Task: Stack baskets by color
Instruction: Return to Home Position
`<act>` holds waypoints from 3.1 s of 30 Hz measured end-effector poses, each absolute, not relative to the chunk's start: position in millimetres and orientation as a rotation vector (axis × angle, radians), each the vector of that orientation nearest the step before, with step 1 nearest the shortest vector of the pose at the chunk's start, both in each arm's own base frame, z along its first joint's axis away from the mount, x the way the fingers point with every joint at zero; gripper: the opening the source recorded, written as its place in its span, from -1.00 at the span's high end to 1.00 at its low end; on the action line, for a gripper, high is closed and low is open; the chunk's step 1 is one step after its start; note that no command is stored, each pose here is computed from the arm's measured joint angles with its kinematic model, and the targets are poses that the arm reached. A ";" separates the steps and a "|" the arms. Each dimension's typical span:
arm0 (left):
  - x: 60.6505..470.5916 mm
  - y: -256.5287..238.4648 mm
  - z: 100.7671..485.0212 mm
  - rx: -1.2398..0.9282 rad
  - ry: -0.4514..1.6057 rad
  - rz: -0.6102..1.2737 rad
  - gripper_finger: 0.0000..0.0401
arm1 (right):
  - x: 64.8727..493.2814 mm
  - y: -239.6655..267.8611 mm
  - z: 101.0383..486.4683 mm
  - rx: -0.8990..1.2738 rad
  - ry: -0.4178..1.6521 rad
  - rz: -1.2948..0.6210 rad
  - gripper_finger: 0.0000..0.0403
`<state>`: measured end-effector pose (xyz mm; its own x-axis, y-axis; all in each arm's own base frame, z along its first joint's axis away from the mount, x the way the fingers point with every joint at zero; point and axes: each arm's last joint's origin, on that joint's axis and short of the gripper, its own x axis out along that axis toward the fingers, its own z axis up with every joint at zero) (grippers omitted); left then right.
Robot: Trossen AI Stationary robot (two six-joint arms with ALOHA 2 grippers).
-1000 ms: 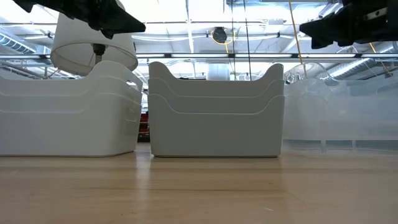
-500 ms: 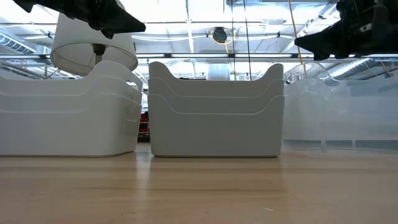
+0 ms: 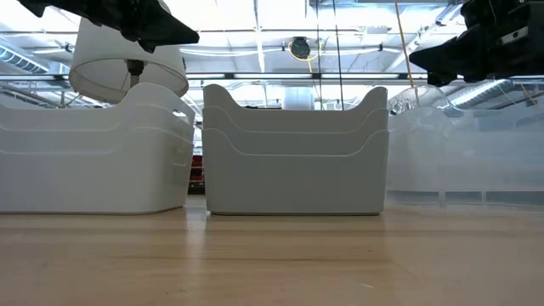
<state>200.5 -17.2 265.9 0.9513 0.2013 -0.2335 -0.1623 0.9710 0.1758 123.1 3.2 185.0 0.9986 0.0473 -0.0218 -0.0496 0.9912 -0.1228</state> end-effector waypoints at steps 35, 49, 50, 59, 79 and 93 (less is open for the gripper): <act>200.6 -17.2 266.3 0.148 0.248 0.187 0.85 | 109.6 2.8 190.2 -0.188 -0.203 0.026 1.00; 200.5 -17.1 265.9 0.149 0.252 0.187 0.85 | 93.9 2.5 190.7 -0.186 -0.239 0.024 1.00; 200.5 -17.1 265.9 0.149 0.252 0.187 0.85 | 93.9 2.5 190.3 -0.187 -0.235 0.024 1.00; 200.5 -17.2 265.9 0.148 0.252 0.187 0.85 | 95.0 2.5 185.6 -0.192 -0.186 0.029 1.00; 200.5 -17.2 265.8 0.141 0.252 0.187 0.85 | 96.6 -2.3 170.1 -0.186 -0.022 0.024 1.00; 196.9 -15.0 262.3 0.140 0.301 0.200 0.85 | 96.6 -2.4 166.2 -0.187 0.018 0.028 1.00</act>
